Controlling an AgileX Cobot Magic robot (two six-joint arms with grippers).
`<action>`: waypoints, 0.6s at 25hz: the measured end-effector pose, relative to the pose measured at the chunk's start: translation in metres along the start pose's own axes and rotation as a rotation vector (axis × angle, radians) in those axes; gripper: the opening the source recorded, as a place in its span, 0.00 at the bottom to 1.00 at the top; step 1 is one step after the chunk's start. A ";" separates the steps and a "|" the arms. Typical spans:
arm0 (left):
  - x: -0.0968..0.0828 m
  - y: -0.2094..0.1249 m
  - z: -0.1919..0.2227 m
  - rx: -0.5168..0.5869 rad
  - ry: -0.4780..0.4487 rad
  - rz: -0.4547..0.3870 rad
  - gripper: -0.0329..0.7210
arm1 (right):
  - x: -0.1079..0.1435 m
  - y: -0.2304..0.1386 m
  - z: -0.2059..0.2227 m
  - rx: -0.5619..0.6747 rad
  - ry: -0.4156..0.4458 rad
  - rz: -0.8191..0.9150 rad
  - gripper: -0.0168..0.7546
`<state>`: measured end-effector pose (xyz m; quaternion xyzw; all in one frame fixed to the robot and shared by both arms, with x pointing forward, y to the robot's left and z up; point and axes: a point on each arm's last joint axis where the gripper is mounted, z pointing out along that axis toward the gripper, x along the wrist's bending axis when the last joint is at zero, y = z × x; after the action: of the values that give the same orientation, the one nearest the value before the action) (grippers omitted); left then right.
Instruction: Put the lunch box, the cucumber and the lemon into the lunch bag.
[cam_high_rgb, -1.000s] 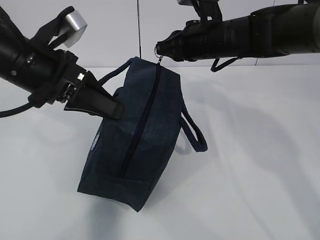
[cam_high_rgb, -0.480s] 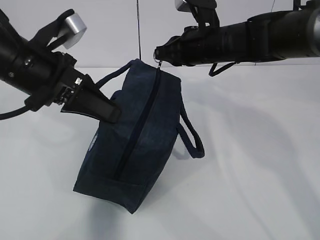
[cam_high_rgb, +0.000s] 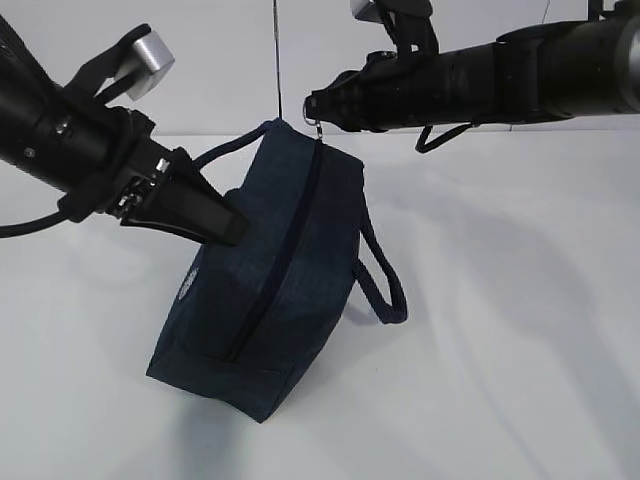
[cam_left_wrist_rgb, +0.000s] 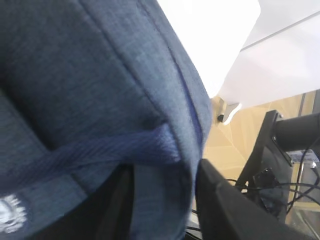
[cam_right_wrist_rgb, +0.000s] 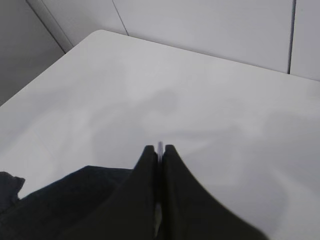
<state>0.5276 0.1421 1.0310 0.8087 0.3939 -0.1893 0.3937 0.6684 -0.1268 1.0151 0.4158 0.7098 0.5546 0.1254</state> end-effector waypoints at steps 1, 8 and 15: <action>0.001 0.000 -0.002 -0.003 0.002 -0.004 0.42 | 0.000 0.000 0.000 0.000 0.003 0.001 0.02; 0.009 0.002 -0.040 -0.107 0.064 -0.023 0.44 | 0.000 0.001 0.000 -0.002 0.004 0.002 0.02; -0.005 0.013 -0.071 -0.192 0.099 -0.003 0.44 | 0.001 0.001 0.000 -0.002 0.008 0.003 0.02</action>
<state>0.5341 0.1906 1.0840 0.7751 0.4305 -0.1111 0.4489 0.6682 -0.1262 1.0159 0.4145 0.7093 0.5569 0.1222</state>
